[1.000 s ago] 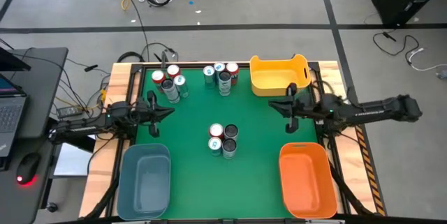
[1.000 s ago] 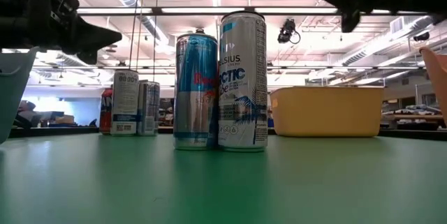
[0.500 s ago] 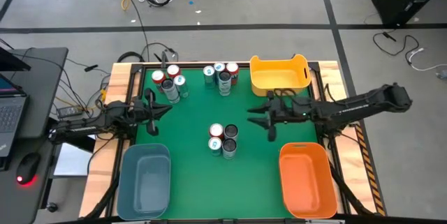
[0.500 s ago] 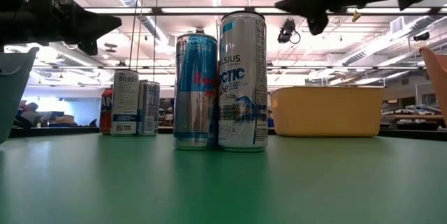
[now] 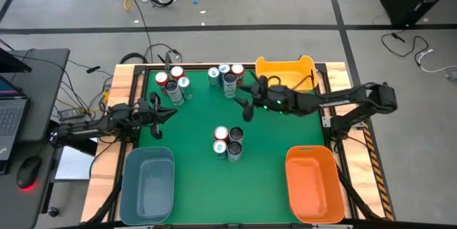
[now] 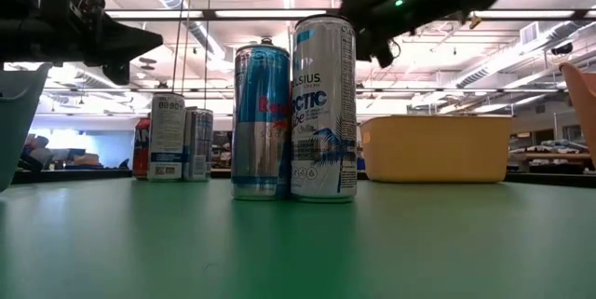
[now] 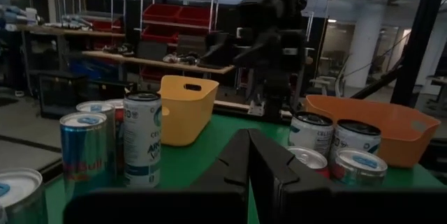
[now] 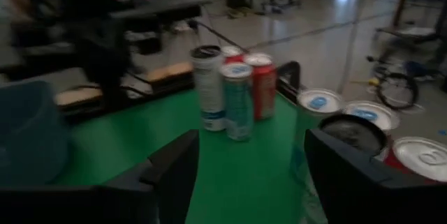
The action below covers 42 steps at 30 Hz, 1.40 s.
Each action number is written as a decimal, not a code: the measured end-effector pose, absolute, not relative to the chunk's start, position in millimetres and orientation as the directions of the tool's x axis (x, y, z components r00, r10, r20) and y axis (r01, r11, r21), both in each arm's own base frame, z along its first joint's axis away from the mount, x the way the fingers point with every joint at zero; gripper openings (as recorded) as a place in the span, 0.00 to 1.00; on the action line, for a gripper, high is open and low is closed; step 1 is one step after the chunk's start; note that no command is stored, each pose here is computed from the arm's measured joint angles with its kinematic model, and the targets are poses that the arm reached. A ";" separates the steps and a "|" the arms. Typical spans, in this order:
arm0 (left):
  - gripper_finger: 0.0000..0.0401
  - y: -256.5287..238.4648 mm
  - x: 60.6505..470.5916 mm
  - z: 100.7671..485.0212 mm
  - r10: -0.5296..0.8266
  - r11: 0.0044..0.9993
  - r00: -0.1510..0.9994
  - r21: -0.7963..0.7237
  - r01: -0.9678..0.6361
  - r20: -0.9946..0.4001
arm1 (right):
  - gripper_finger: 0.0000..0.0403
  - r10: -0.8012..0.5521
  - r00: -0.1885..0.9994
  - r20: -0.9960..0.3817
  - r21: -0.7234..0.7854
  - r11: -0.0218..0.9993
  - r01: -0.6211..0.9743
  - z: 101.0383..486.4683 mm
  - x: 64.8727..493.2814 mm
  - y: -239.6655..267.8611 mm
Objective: Sort soda cans
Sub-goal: Put the white-blue soda can into the yellow bin
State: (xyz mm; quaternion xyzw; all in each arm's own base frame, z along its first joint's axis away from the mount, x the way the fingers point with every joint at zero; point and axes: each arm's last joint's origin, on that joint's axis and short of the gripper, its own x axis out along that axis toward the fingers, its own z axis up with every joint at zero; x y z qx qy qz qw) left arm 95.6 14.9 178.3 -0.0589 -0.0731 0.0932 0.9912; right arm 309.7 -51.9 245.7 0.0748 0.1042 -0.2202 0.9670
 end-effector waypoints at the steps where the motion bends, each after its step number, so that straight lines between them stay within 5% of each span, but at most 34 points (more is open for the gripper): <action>1: 0.02 14.9 95.6 178.3 0.194 0.975 0.972 -0.140 -0.175 0.134 | 0.65 -0.418 0.875 -0.244 0.093 0.888 0.450 246.0 314.2 -56.3; 11: 0.02 14.8 95.6 178.3 0.189 0.975 0.973 -0.142 -0.170 0.135 | 0.85 -0.513 0.800 -0.310 0.063 0.829 0.556 232.1 342.3 -99.4; 18: 0.02 14.3 95.7 178.1 0.172 0.977 0.976 -0.146 -0.153 0.132 | 0.87 -0.558 0.752 -0.350 0.044 0.792 0.609 209.8 348.0 -124.0; 32: 0.02 14.1 96.4 173.2 0.165 0.979 0.983 -0.136 -0.154 0.081 | 0.86 -0.522 0.760 -0.387 0.032 0.816 0.577 189.4 350.5 -140.6; 42: 0.02 14.4 97.3 171.3 0.170 0.981 0.984 -0.109 -0.163 0.059 | 0.67 -0.518 0.771 -0.370 0.017 0.826 0.564 191.5 351.2 -140.6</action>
